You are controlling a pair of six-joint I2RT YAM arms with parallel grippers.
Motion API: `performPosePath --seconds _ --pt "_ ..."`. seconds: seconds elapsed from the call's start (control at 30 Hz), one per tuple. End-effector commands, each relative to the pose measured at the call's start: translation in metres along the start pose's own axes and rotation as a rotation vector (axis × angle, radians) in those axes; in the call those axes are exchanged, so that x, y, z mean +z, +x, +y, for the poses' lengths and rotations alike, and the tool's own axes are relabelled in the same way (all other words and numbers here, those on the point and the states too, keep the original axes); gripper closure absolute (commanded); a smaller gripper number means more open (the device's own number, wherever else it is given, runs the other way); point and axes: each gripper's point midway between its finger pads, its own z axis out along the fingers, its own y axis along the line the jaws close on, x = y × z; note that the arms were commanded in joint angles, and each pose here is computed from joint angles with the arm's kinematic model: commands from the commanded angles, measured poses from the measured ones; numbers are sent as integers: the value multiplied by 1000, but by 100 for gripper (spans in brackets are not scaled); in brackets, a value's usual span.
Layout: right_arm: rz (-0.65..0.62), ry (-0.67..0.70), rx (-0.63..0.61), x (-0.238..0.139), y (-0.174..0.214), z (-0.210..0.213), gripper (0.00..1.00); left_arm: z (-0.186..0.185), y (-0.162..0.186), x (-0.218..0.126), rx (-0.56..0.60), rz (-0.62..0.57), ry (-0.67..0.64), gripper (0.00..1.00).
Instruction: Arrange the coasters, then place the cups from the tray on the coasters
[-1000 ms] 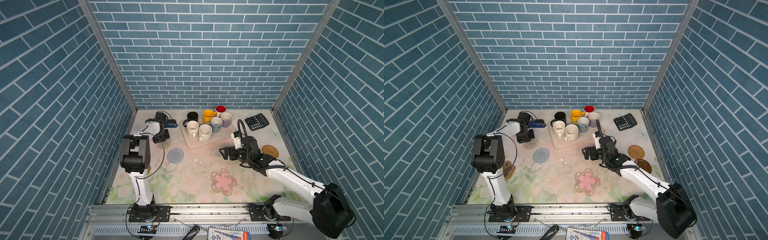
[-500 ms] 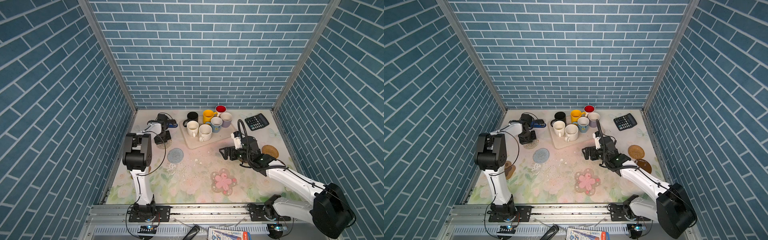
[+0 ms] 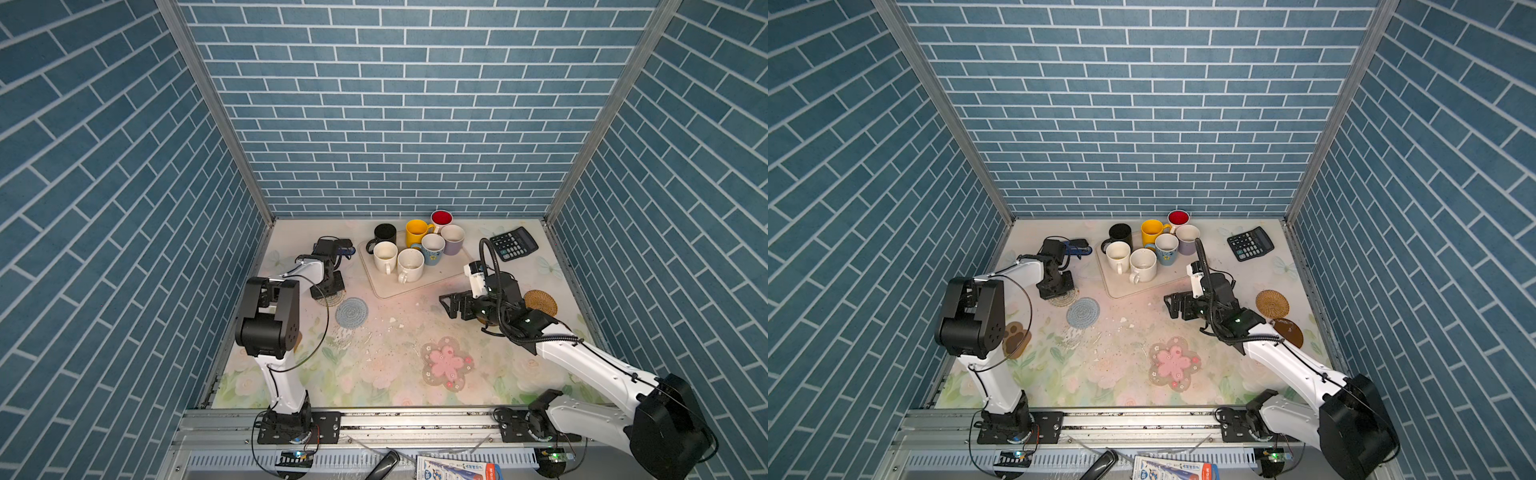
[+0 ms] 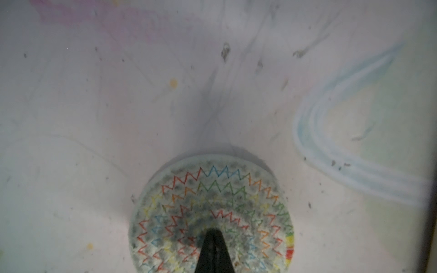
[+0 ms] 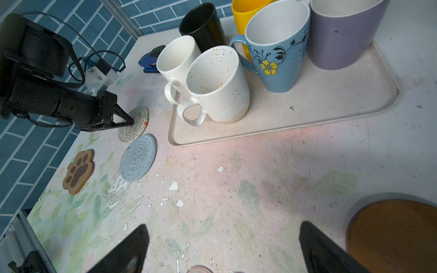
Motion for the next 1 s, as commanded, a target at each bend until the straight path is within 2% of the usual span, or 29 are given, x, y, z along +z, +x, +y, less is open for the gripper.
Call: performPosePath --seconds 0.0,0.53,0.77,0.97 --pt "-22 -28 -10 -6 -5 7 1 16 49 5 4 138 -61 100" --pt "-38 -64 7 -11 -7 14 1 31 120 -16 -78 113 -95 100" --pt "-32 -74 14 -9 -5 15 1 41 141 -32 -128 58 -126 100" --pt "-34 -79 17 -9 -5 16 1 63 162 -47 -164 44 -179 100"
